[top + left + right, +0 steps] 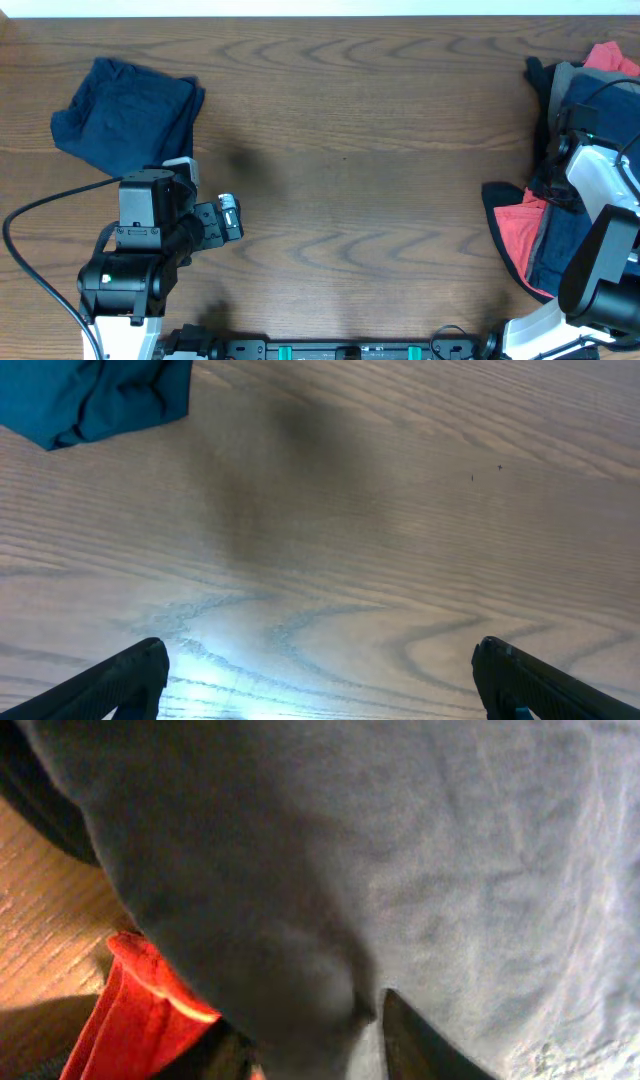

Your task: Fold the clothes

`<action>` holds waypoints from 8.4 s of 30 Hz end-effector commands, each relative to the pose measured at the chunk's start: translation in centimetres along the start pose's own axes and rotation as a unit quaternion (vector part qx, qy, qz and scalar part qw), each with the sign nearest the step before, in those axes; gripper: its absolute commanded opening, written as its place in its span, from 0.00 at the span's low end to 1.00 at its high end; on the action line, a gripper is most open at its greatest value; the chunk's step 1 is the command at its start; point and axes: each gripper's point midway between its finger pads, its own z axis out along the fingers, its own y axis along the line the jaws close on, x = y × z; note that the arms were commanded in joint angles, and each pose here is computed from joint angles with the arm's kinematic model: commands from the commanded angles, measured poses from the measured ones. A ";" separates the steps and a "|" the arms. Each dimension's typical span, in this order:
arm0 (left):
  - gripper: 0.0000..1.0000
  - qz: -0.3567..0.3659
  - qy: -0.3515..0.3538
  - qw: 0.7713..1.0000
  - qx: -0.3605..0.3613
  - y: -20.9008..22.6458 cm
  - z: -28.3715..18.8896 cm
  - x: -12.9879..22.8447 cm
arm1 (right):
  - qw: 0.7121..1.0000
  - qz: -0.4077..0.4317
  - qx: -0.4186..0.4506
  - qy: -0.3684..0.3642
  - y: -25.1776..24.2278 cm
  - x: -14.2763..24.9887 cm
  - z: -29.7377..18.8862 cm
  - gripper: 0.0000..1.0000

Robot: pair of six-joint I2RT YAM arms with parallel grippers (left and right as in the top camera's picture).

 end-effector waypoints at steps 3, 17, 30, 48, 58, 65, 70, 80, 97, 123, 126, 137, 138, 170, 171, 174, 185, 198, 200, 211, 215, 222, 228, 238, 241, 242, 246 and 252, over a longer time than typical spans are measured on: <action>0.98 0.010 -0.009 1.000 0.000 -0.1 -0.5 -0.6 | 1.000 0.010 0.007 -0.010 -0.5 -1.0 -0.6 0.33; 0.98 0.011 -0.002 1.000 -0.005 0.1 -0.2 -0.5 | 1.000 0.015 0.001 -0.023 -0.8 -3.3 -3.0 0.38; 0.98 0.010 0.010 1.000 -0.008 0.2 0.3 -0.4 | 0.999 0.007 -0.033 0.003 0.8 -1.2 -1.4 0.47; 0.98 0.009 0.010 1.000 -0.008 0.2 0.3 -0.4 | 0.999 0.003 -0.036 0.014 0.8 -0.4 -1.2 0.01; 0.98 0.009 0.010 1.000 -0.008 0.2 0.3 -0.4 | 0.936 -0.172 -0.294 -0.085 7.9 -6.6 -18.2 0.01; 0.98 0.009 0.010 1.000 -0.008 0.2 0.3 -0.4 | 0.834 -0.420 -0.345 -0.091 16.0 2.2 -25.7 0.01; 0.98 0.009 0.010 1.000 -0.008 0.2 0.3 -0.4 | 0.764 -0.536 -0.351 -0.079 20.9 10.4 -27.0 0.01; 0.98 0.009 0.010 1.000 -0.008 0.2 0.3 -0.4 | 0.705 -0.656 -0.260 -0.073 22.5 18.5 -23.7 0.01; 0.98 -0.004 -0.126 0.991 0.036 -1.9 -0.2 -7.3 | 0.830 -0.461 -0.275 -0.155 18.7 13.9 -29.3 0.68; 0.98 -0.069 0.267 0.927 0.255 -15.3 14.9 4.4 | 0.958 -0.170 -0.210 -0.092 6.0 7.1 -26.3 0.99; 0.98 -0.052 0.274 0.933 0.229 -16.2 15.4 5.9 | 0.962 -0.156 -0.206 -0.089 5.4 6.6 -25.9 0.99; 0.98 -0.021 0.248 0.949 0.193 -19.8 18.3 8.7 | 0.965 -0.156 -0.196 -0.077 4.8 6.9 -25.6 0.99; 0.98 -0.029 0.247 0.950 0.188 -19.8 18.7 8.8 | 0.965 -0.156 -0.197 -0.077 4.8 6.9 -25.6 0.99; 0.06 -0.035 0.070 0.993 0.093 -5.8 14.5 -5.8 | 0.965 -0.155 -0.196 -0.077 4.8 6.9 -25.6 0.99; 0.27 -0.050 0.055 0.993 0.095 -5.0 13.9 -7.3 | 0.965 -0.156 -0.196 -0.078 4.8 6.9 -25.6 0.99; 0.98 -0.082 0.054 0.987 0.124 -4.1 12.4 -9.0 | 0.965 -0.155 -0.197 -0.079 4.8 6.8 -25.6 0.99; 0.98 -0.130 0.289 0.946 0.072 -3.6 10.0 3.0 | 0.972 -0.137 -0.173 -0.082 4.5 5.6 -24.1 0.99; 0.98 -0.219 0.313 0.924 -0.022 -1.2 14.2 10.9 | 0.976 -0.130 -0.164 -0.066 3.7 5.6 -23.2 0.99; 0.98 -0.215 0.294 0.931 -0.009 -1.2 15.2 10.8 | 0.976 -0.130 -0.164 -0.066 3.7 5.6 -23.2 0.99; 0.48 -0.211 0.271 0.939 0.005 -0.8 16.9 11.8 | 0.976 -0.129 -0.164 -0.066 3.7 5.6 -23.2 0.99; 0.21 -0.220 0.269 0.938 0.004 -0.8 16.9 11.7 | 0.976 -0.130 -0.164 -0.066 3.7 5.6 -23.2 0.99; 0.06 -0.203 0.254 0.946 0.006 -0.6 17.0 10.5 | 0.976 -0.130 -0.164 -0.066 3.7 5.6 -23.2 0.99; 0.06 -0.154 0.177 0.971 -0.049 2.4 15.3 2.1 | 0.976 -0.130 -0.163 -0.064 3.6 5.7 -23.2 0.99; 0.98 -0.164 0.048 0.983 -0.066 4.6 7.6 -11.6 | 0.975 -0.128 -0.165 -0.071 3.8 5.4 -23.3 0.99; 0.98 -0.175 0.105 0.976 -0.078 4.4 7.3 -8.6 | 0.976 -0.123 -0.164 -0.074 3.8 5.0 -23.2 0.99; 0.98 -0.178 0.127 0.973 -0.078 4.0 7.2 -7.5 | 0.977 -0.121 -0.163 -0.072 3.8 4.9 -23.0 0.99; 0.98 -0.170 0.197 0.965 -0.045 1.4 7.2 -4.1 | 0.980 -0.116 -0.152 -0.056 3.6 4.3 -21.8 0.97; 0.98 -0.124 0.256 0.959 -0.011 -2.3 8.5 0.1 | 0.979 -0.141 -0.147 0.012 4.5 4.4 -18.5 0.44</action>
